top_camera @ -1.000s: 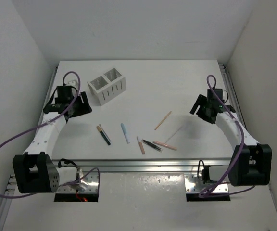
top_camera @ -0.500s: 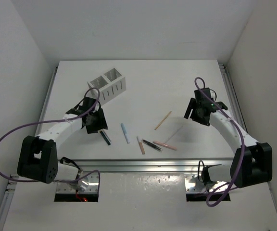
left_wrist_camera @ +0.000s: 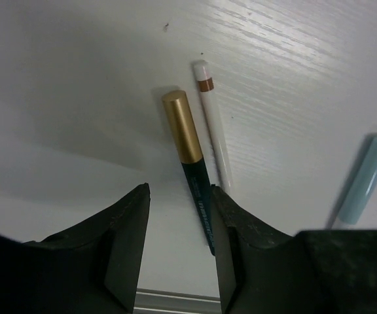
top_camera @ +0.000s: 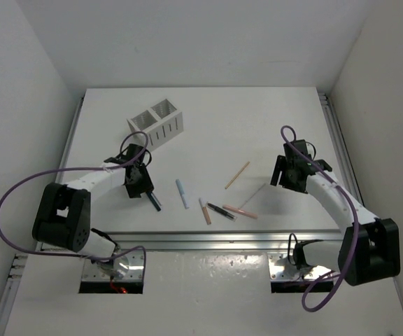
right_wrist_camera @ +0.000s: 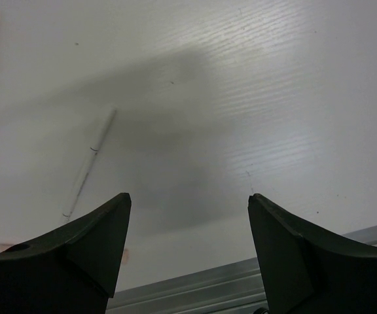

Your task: Organize the makeup

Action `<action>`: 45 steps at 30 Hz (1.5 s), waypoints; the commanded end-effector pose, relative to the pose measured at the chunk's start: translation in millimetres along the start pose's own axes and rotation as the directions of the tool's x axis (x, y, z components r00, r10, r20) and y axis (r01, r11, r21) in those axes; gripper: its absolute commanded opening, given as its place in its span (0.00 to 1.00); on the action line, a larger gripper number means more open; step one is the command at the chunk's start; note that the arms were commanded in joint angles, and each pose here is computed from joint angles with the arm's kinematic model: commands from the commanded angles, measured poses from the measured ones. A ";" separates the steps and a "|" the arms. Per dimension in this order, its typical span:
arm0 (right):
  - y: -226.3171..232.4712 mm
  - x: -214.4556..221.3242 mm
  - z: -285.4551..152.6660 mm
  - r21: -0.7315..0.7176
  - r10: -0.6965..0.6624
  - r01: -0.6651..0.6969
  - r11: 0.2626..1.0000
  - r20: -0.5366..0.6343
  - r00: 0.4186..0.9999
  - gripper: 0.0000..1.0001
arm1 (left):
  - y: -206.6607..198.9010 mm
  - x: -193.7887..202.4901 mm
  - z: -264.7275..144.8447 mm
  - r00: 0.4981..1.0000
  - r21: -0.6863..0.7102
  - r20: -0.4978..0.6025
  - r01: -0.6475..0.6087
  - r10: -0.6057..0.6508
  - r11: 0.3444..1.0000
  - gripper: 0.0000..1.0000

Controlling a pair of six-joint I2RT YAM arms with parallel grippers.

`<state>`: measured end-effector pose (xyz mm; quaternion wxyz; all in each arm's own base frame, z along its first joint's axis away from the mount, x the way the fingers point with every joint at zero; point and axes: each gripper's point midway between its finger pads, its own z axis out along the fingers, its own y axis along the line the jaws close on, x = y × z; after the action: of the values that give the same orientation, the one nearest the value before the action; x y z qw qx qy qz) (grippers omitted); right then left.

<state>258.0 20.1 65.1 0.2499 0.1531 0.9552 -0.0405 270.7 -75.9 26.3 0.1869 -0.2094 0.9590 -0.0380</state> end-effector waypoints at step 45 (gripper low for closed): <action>59.2 -55.1 -18.8 -0.316 -0.133 0.253 0.914 0.357 0.925 0.70 | -79.1 -278.3 -250.8 0.244 -0.063 0.952 -0.441 0.188 0.895 0.00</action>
<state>298.6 43.1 94.7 0.3819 0.0422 0.9227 0.0316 415.1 -12.4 291.8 0.6034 -0.0597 0.7948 0.0249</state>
